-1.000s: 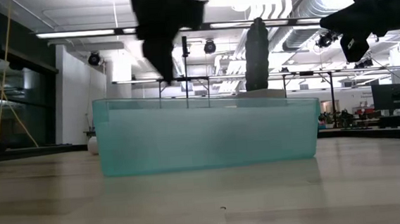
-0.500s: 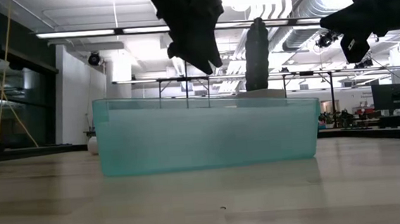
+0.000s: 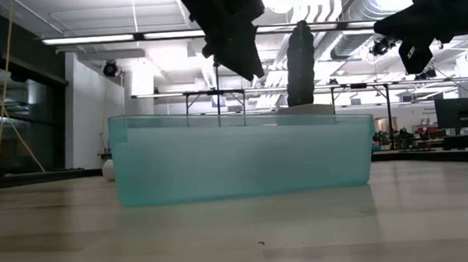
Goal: Pick and place pill bottles into a basket
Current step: Put the white pill bottle into the green bin
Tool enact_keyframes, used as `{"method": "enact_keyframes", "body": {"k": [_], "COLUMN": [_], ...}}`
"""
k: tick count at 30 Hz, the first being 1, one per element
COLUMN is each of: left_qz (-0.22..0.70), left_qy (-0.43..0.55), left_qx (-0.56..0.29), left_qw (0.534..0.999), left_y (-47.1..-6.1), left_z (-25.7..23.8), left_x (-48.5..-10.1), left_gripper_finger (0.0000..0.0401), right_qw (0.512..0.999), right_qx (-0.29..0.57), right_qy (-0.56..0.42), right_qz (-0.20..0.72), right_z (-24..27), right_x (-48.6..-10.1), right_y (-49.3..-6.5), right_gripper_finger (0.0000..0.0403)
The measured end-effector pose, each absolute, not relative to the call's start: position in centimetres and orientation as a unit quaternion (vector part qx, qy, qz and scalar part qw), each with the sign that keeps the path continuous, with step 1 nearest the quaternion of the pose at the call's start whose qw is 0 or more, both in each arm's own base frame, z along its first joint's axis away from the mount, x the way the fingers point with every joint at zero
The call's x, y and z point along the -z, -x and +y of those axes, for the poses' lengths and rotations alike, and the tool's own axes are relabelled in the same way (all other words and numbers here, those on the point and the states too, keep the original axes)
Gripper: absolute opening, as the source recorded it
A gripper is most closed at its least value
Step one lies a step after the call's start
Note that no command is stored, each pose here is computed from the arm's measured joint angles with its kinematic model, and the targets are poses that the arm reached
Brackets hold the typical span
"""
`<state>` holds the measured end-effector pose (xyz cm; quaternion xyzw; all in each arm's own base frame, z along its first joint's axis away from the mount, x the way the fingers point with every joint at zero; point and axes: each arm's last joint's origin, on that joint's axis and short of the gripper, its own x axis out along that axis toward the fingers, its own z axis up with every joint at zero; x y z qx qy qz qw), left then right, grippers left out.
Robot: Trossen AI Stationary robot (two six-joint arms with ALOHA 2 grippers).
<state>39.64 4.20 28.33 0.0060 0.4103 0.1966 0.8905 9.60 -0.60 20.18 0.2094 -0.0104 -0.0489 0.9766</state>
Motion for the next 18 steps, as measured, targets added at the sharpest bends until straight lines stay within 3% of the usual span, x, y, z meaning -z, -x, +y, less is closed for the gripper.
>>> {"method": "enact_keyframes", "body": {"k": [5, 13, 18], "left_qz": [0.398, 0.391, 0.422], "left_qy": [0.035, 0.044, 0.037], "left_qx": [-0.198, -0.174, -0.17], "left_qw": [0.895, 0.903, 0.89], "left_y": [-39.6, -40.9, -41.3], "left_z": [6.8, 10.2, 11.2], "left_x": [-28.3, -26.2, -24.0], "left_gripper_finger": [0.0266, 0.0374, 0.0393], "right_qw": [0.975, 0.974, 0.972], "right_qx": [0.064, 0.075, 0.076], "right_qy": [-0.212, -0.216, -0.221], "right_qz": [-0.014, -0.016, -0.01], "right_z": [-0.7, -0.7, -0.7], "right_x": [-20.2, -20.1, -20.0], "right_y": [-9.6, -9.6, -9.6], "right_gripper_finger": [0.0007, 0.0011, 0.0012]}}
